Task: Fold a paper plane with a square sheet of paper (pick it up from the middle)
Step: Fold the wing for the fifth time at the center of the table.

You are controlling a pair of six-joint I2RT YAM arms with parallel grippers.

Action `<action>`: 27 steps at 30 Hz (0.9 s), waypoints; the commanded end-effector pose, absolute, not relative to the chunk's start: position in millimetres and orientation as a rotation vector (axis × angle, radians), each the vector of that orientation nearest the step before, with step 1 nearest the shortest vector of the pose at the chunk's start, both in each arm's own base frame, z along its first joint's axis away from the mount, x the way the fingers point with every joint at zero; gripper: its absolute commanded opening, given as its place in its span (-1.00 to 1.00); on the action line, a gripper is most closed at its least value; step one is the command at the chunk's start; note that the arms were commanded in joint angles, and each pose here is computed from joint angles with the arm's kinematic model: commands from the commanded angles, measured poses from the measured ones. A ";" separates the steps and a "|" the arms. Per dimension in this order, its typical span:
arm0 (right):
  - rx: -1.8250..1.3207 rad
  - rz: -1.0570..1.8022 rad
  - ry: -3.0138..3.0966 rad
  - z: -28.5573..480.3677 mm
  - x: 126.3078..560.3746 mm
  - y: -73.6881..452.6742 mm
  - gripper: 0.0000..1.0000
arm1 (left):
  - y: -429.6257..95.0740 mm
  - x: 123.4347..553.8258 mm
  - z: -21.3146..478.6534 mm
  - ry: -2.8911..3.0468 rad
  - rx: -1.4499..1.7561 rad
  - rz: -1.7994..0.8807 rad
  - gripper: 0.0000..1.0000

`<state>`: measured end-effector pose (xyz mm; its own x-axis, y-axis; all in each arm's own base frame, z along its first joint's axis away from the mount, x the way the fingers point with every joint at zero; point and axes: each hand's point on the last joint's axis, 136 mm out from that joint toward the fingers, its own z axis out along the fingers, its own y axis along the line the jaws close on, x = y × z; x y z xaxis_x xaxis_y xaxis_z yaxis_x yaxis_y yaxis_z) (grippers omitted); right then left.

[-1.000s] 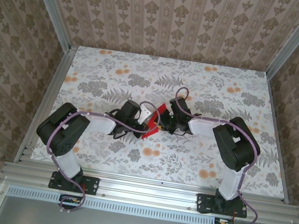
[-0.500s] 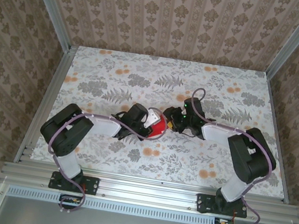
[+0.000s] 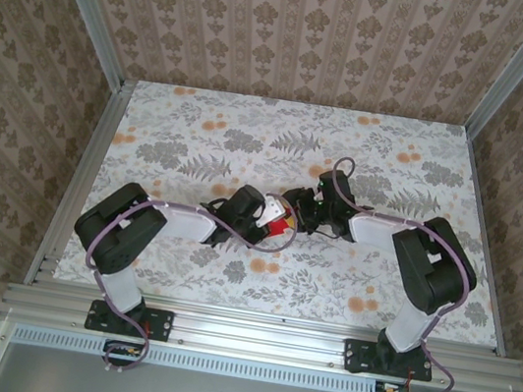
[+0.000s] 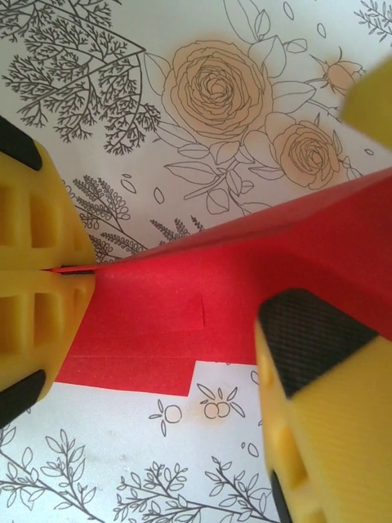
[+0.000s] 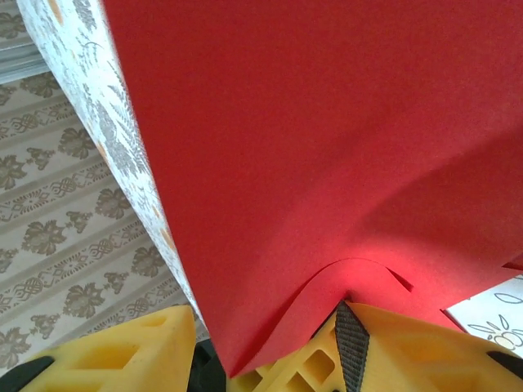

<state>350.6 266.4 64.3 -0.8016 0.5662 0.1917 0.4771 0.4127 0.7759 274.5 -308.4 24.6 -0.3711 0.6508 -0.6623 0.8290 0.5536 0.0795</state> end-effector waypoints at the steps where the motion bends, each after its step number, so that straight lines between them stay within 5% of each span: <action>1: 0.968 1.382 2.609 61.9 347.7 277.8 0.02 | -310.2 274.8 19.2 2.118 1.238 -0.285 -1.00; 7: 0.975 1.349 2.639 54.1 346.6 278.7 -0.17 | -310.2 274.8 18.5 2.114 1.235 -0.263 -1.00; 14: 0.961 1.252 2.658 52.4 341.8 267.5 -0.70 | -309.1 274.3 21.0 2.136 1.203 -0.276 -0.92; 22: 0.894 1.249 2.652 59.1 345.9 259.8 -0.96 | -307.1 267.5 48.5 2.287 0.912 -0.738 -0.18; 27: 0.898 1.273 2.653 56.2 346.2 256.7 -0.96 | -303.1 267.1 58.7 2.313 0.752 -0.991 -0.09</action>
